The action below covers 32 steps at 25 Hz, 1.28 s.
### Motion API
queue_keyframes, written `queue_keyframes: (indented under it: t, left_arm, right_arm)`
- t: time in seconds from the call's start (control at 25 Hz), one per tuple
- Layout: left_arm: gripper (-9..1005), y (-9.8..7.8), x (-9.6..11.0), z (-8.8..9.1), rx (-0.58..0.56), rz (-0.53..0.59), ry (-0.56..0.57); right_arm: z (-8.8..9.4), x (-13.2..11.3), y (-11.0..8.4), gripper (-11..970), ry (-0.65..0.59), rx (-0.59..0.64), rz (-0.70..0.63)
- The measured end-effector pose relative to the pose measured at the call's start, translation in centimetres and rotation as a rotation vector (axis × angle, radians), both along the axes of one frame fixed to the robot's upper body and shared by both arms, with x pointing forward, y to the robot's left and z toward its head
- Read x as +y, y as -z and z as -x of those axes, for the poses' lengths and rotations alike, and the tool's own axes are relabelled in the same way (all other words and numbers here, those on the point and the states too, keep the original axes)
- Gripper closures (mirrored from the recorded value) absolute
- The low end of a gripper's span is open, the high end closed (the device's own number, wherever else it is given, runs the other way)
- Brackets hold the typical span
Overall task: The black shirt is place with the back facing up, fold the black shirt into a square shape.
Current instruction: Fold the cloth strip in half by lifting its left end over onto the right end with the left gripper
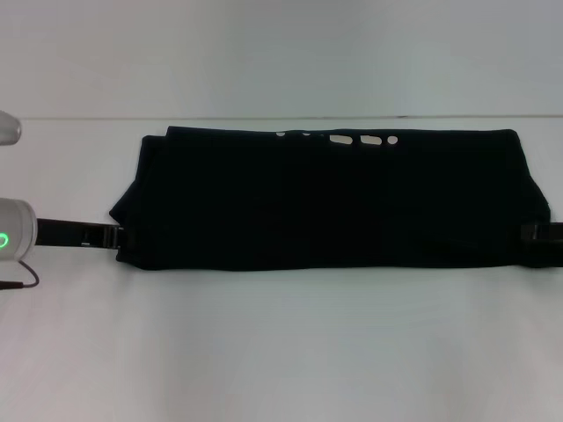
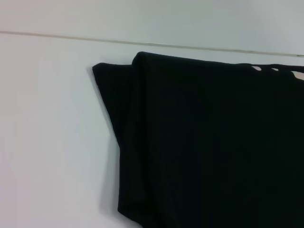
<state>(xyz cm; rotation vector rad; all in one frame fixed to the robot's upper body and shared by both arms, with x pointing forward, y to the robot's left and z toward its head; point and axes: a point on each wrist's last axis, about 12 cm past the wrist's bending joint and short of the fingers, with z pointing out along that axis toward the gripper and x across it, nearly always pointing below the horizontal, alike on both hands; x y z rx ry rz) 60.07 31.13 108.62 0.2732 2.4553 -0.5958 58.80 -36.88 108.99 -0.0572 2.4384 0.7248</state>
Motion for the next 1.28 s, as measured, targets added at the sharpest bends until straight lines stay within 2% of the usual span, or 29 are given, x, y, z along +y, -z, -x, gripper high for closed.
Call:
queue_keyframes:
  t: [0.16, 0.4, 0.6, 1.16, 1.28]
  left_arm:
    - [978, -0.1, -0.1, -0.1, -0.001, 0.001, 0.006]
    - [970, -0.2, -0.1, -0.2, -0.006, -0.004, 0.007]
    - [964, -0.3, -0.1, -0.3, -0.008, -0.006, 0.006]
    - [945, -0.3, -0.1, -0.3, -0.007, -0.002, 0.005]
    - [942, -0.5, -0.1, -0.2, -0.003, 0.002, 0.012]
  right_arm:
    - [-0.3, 0.7, 0.0, 195, -0.023, -0.005, 0.015]
    - [-0.3, 0.6, 0.1, 424, -0.022, -0.02, 0.022]
    - [-0.2, 0.4, 0.3, 657, -0.018, -0.026, 0.031]
    - [0.3, -0.9, 0.7, 953, 0.022, -0.052, 0.052]
    - [0.4, -1.2, 0.6, 953, 0.029, -0.055, 0.057]
